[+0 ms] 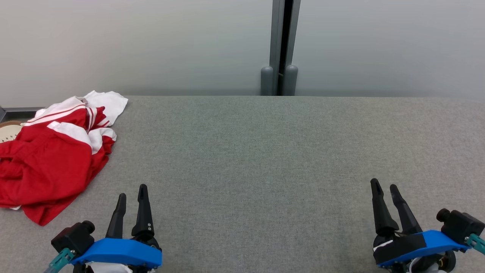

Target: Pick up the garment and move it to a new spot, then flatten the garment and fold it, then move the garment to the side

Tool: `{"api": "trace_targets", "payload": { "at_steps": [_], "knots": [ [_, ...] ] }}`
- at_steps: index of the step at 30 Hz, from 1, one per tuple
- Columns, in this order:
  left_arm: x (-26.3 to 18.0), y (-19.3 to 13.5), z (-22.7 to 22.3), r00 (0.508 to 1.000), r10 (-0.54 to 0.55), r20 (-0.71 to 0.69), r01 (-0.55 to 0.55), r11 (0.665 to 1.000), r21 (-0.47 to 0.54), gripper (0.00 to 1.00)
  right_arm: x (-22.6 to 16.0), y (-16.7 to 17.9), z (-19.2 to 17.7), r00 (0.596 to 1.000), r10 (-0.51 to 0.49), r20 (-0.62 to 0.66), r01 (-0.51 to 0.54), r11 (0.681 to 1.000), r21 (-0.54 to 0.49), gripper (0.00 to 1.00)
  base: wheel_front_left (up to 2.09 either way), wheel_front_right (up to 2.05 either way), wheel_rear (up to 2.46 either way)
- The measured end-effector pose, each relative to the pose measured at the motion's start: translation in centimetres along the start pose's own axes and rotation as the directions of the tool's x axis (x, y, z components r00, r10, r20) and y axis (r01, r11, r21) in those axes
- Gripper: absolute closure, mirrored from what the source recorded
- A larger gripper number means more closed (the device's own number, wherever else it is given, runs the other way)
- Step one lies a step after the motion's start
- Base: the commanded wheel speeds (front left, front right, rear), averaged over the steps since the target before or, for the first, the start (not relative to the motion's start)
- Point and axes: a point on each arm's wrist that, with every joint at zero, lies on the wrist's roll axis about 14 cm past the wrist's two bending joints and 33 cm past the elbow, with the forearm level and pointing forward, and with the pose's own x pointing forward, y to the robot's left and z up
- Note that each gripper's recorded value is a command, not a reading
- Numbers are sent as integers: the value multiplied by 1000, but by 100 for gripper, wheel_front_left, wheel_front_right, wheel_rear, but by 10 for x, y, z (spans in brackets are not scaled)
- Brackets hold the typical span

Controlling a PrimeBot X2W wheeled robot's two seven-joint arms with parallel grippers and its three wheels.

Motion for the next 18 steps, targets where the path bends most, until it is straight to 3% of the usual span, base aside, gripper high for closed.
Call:
{"api": "trace_targets", "payload": {
  "at_steps": [18],
  "knots": [
    [-4, 3, -14, 1000, -4, -28, 9, 985, 172, 0, -3, -1, -20, 999, 15, -53, -26, 978, -207, 0, 0, 0, 0]
  ]
}}
